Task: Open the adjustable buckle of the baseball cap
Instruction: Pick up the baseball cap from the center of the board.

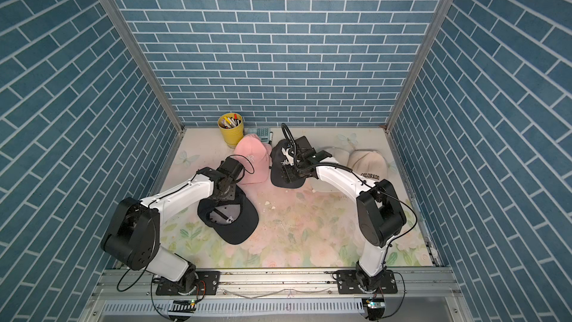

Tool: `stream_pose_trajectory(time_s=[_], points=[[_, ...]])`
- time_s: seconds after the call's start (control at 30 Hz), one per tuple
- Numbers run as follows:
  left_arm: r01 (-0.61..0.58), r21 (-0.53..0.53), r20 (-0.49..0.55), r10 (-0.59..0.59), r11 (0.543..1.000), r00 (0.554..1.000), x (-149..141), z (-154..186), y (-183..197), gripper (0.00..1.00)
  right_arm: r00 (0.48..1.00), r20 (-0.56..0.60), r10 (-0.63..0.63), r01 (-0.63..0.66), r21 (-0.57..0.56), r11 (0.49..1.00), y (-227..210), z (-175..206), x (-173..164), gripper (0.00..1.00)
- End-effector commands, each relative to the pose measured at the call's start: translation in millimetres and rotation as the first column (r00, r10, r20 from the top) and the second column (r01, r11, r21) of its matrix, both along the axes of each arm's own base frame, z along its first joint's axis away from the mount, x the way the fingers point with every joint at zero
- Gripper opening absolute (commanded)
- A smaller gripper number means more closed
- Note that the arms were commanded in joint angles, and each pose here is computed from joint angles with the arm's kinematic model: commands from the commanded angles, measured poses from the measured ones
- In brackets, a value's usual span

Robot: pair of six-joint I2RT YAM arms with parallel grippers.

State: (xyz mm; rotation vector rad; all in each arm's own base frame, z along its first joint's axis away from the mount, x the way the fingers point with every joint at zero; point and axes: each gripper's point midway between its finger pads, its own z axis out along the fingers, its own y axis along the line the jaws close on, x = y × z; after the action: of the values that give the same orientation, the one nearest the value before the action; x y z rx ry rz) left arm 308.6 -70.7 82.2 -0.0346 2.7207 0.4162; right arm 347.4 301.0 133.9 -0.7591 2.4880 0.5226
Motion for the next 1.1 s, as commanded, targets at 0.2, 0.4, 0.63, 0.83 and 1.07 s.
stream_pose_trajectory(time_s=[0.2, 0.4, 0.63, 0.83, 1.07], points=[[0.084, -0.085, 0.138, -0.072, 0.993, 0.988, -1, 74, -33, 0.00, 0.994, 0.085, 0.074, -0.081, 0.083, 0.993, 16, 36, 7, 0.70], [0.268, -0.195, 0.327, -0.196, 0.943, 0.925, 2, 152, -83, 0.00, 0.962, 0.233, 0.144, -0.180, 0.143, 0.973, 21, 84, 2, 0.70], [0.462, -0.230, 0.536, -0.285, 0.857, 0.795, 10, 231, -149, 0.00, 0.873, 0.436, 0.219, -0.298, 0.121, 0.947, 2, 134, -26, 0.72], [0.587, -0.245, 0.685, -0.291, 0.772, 0.668, 16, 284, -177, 0.00, 0.801, 0.587, 0.114, -0.269, 0.183, 0.946, -15, 176, -36, 0.74], [0.760, -0.202, 0.836, -0.295, 0.618, 0.462, 16, 329, -215, 0.00, 0.760, 0.650, 0.010, -0.147, 0.156, 0.977, -30, 174, -12, 0.74]])
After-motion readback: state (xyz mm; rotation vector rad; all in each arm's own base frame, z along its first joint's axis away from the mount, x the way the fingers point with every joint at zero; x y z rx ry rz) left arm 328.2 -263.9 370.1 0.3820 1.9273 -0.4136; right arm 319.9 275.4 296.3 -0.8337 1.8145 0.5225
